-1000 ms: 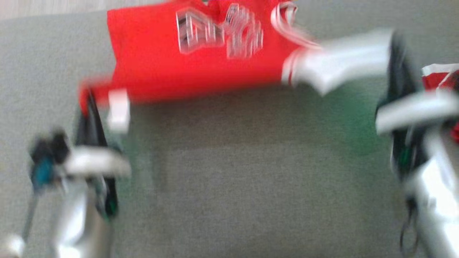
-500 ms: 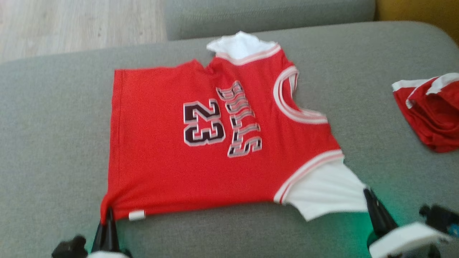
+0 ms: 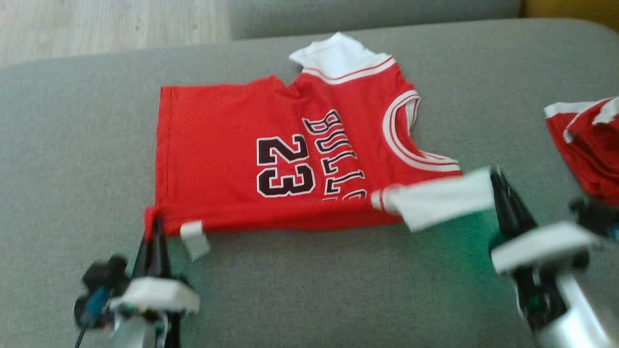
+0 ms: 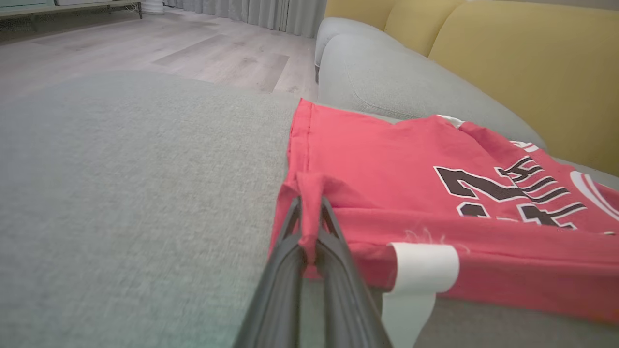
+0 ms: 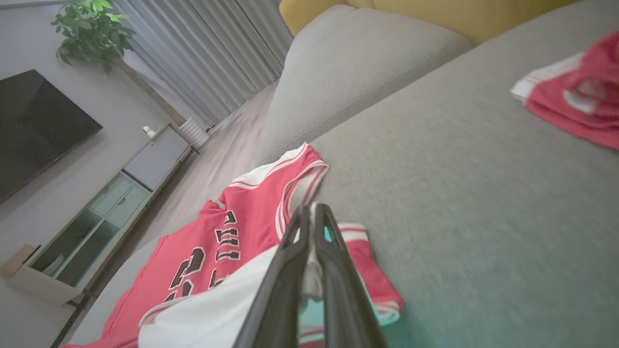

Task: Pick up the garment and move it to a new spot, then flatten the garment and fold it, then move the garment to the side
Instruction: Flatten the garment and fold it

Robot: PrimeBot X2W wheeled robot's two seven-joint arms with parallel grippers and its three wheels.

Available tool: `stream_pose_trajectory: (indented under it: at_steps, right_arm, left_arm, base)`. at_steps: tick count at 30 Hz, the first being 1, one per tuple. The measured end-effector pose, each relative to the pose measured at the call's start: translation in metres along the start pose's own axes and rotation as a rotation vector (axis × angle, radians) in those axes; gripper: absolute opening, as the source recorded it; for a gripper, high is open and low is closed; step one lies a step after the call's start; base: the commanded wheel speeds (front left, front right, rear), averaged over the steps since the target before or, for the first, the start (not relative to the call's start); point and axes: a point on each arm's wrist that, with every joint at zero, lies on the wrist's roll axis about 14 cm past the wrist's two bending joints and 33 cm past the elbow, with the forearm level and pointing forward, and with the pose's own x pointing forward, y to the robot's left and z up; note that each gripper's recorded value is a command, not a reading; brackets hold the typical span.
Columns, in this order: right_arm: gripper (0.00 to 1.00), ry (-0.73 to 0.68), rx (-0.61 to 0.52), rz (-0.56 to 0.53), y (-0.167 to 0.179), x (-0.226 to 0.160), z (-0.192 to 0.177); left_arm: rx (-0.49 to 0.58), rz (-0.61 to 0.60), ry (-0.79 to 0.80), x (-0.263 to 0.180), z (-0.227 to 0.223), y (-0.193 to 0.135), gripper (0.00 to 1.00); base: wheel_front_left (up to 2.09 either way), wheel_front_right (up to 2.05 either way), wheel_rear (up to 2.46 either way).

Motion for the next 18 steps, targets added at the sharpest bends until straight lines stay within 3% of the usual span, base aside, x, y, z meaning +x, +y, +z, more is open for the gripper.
stream_pose_trajectory:
  at_steps: [10, 11, 12, 13, 14, 18]
  right_arm:
    - [0.00, 0.053, -0.129, 0.006, 0.006, 0.082, 0.007]
    - [0.21, 0.052, -0.130, 0.003, 0.007, 0.088, 0.006]
    - [0.81, 0.042, -0.137, 0.003, 0.008, 0.094, 0.007]
    - [1.00, 0.024, -0.146, 0.003, 0.009, 0.099, 0.009]
    - [1.00, -0.033, -0.166, -0.004, 0.008, 0.108, 0.020]
    - [1.00, -0.093, -0.292, 0.019, 0.013, 0.115, 0.031]
  left_arm:
    - [0.048, -0.002, 0.046, 0.056, 0.003, -0.007, 0.00]
    - [0.049, 0.005, 0.049, 0.060, 0.003, -0.006, 0.00]
    - [0.051, 0.012, 0.051, 0.063, 0.004, -0.004, 0.00]
    - [0.056, 0.018, 0.049, 0.066, 0.005, -0.003, 0.50]
    - [0.059, 0.036, 0.038, 0.069, 0.009, 0.001, 1.00]
    - [0.063, 0.081, -0.017, 0.068, 0.026, 0.011, 1.00]
  base:
    - [0.00, 0.00, 0.00]
    - [0.00, 0.00, 0.00]
    - [0.00, 0.00, 0.00]
    - [0.00, 0.00, 0.00]
    - [0.00, 0.00, 0.00]
    - [0.00, 0.00, 0.00]
